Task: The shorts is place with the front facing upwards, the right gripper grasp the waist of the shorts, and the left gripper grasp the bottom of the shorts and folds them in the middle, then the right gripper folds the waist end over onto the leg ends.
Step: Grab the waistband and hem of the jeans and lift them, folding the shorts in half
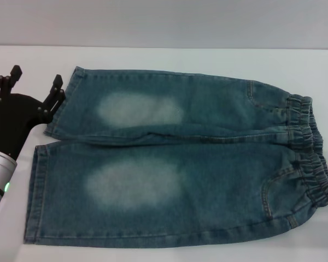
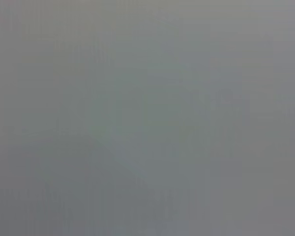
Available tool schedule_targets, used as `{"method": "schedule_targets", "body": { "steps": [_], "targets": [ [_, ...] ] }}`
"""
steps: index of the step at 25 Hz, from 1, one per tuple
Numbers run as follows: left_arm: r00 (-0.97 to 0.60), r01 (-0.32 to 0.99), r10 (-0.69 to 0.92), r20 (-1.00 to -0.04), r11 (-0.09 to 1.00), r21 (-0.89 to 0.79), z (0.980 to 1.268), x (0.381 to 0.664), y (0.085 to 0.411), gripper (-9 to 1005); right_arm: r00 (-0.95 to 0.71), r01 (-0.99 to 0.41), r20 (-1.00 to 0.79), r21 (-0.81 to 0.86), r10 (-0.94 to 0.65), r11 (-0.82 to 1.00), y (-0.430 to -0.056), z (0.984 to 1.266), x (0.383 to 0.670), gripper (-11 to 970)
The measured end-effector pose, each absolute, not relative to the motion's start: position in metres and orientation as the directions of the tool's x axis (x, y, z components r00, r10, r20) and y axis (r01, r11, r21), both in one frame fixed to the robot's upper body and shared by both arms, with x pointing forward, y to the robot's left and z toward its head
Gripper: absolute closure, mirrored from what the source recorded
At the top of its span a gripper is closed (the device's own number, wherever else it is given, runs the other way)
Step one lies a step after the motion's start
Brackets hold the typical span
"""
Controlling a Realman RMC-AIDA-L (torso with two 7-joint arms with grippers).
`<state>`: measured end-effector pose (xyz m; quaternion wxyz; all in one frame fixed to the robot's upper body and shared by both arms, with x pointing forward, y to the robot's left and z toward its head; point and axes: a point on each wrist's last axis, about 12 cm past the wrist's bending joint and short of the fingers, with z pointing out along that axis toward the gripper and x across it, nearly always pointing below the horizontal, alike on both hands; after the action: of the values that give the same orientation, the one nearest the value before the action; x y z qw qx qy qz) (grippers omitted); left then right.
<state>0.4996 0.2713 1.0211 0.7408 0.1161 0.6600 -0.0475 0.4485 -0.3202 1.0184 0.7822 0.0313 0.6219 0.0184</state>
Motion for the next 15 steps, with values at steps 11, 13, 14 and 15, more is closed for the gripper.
{"method": "schedule_targets", "body": {
  "steps": [11,13,14,15],
  "targets": [
    [0.122,0.224,0.084,-0.989,0.968,0.110,1.0208,0.4994,0.2713,147,0.224,0.007,-0.972,0.073,0.070,0.997,-0.3193,1.0182,0.4488,295],
    [0.122,0.225,0.084,-0.989,0.968,0.110,1.0207,0.4994,0.2714,147,0.224,0.006,-0.972,0.074,0.071,0.997,-0.3191,1.0183,0.4489,295],
    [0.122,0.224,0.084,-0.989,0.968,0.110,1.0207,0.4993,0.2716,147,0.224,0.006,-0.972,0.074,0.071,0.997,-0.3190,1.0183,0.4490,295],
    [0.122,0.224,0.085,-0.989,0.968,0.111,1.0208,0.4993,0.2718,147,0.225,0.005,-0.972,0.074,0.071,0.997,-0.3189,1.0184,0.4492,295]
  ]
}}
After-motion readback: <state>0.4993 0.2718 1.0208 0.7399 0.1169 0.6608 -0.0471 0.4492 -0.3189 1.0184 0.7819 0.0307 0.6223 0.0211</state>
